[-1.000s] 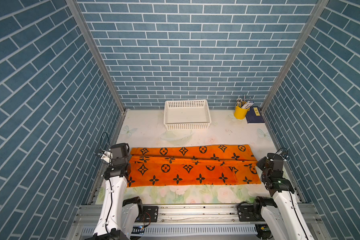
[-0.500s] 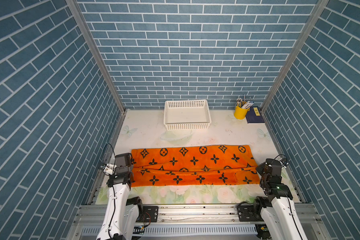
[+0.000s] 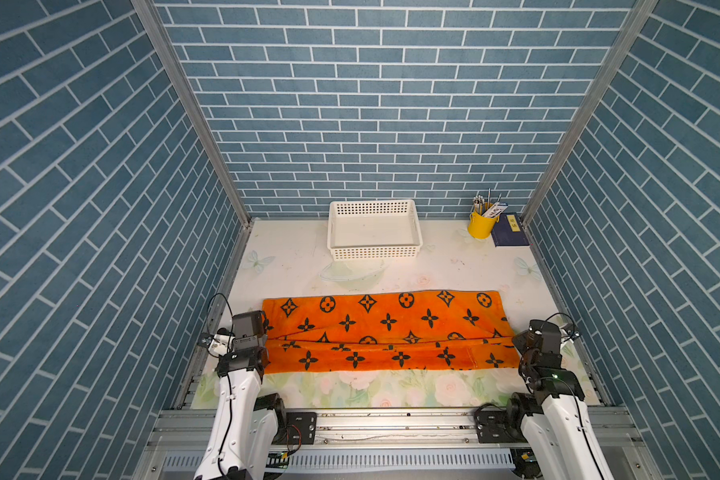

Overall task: Roll up the pillowcase
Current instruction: Fold the pillowcase at the center of the board, then adjust the pillowcase at the center of the board.

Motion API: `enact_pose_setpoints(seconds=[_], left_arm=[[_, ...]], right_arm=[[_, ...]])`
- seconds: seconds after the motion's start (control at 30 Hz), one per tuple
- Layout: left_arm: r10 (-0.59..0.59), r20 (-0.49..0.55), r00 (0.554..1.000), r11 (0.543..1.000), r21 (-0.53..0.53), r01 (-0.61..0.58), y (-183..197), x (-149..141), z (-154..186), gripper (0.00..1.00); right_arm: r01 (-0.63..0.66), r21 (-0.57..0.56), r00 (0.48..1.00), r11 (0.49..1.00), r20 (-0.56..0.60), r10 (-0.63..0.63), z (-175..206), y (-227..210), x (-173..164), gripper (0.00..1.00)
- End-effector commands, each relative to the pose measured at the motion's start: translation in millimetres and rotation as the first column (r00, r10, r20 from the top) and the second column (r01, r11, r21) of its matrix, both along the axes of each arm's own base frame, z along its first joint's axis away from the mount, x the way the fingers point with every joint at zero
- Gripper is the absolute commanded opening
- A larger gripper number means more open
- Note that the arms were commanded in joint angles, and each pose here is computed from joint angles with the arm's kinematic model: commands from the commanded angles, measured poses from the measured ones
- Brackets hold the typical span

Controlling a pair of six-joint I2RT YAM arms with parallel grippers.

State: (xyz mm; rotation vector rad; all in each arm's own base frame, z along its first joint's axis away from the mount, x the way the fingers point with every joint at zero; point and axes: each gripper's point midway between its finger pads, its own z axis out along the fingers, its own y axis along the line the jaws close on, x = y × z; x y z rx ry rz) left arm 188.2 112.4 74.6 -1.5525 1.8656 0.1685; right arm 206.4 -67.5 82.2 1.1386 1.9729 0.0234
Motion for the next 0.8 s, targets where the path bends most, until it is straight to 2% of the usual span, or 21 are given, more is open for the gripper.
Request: enact_pose_setpoints(seconds=[0.0,0.07,0.1,0.13,0.17,0.23,0.33,0.43,0.5,0.63,0.77], left_arm=[[0.035,-0.026,0.999,0.999,0.017,-0.034,4.4,-10.2,-2.5,0.05],[0.031,-0.016,0.999,0.999,0.017,-0.030,4.1,-8.0,2.9,0.28],[0.030,-0.013,0.999,0.999,0.019,-0.030,4.4,-7.3,6.2,0.42],[0.027,-0.004,1.000,1.000,0.015,-0.027,4.0,-5.3,10.6,0.63],[0.021,0.007,1.000,1.000,0.012,-0.021,3.4,-2.4,14.7,0.73],[0.010,0.033,0.999,1.000,0.011,-0.011,3.3,5.8,28.5,0.80],[-0.050,0.081,0.995,0.998,0.030,0.047,1.3,25.1,53.1,0.79],[-0.192,0.117,0.974,0.981,0.049,0.188,-11.0,53.6,62.6,0.75],[-0.290,0.123,0.949,0.957,0.042,0.287,-22.2,72.2,57.9,0.70],[-0.461,0.103,0.882,0.883,-0.053,0.467,-53.8,100.9,26.8,0.59],[-0.533,0.009,0.846,0.843,-0.084,0.532,-71.5,109.2,-0.5,0.41]], right_arm=[[0.065,0.016,0.998,0.998,-0.009,-0.065,-6.2,-5.8,-10.6,0.05],[0.048,0.020,0.999,0.999,0.010,-0.048,-0.5,-3.5,-7.8,0.35],[0.035,0.018,0.999,0.999,0.018,-0.036,3.4,-2.4,-6.2,0.47],[0.018,0.021,0.999,1.000,0.030,-0.018,8.9,0.0,-3.7,0.59],[-0.006,0.026,0.999,1.000,0.042,0.005,13.7,3.2,-0.4,0.66],[-0.051,0.030,0.997,0.998,0.061,0.049,22.7,9.0,5.9,0.71],[-0.122,0.007,0.989,0.993,0.081,0.121,34.6,15.6,18.6,0.71],[-0.220,0.006,0.974,0.976,0.059,0.219,34.0,28.8,32.1,0.67],[-0.293,0.013,0.955,0.956,0.040,0.292,29.1,43.1,40.5,0.65],[-0.416,-0.003,0.909,0.910,-0.018,0.416,16.0,80.2,49.2,0.62],[-0.519,0.013,0.852,0.854,-0.072,0.519,-2.7,119.9,50.5,0.59]])
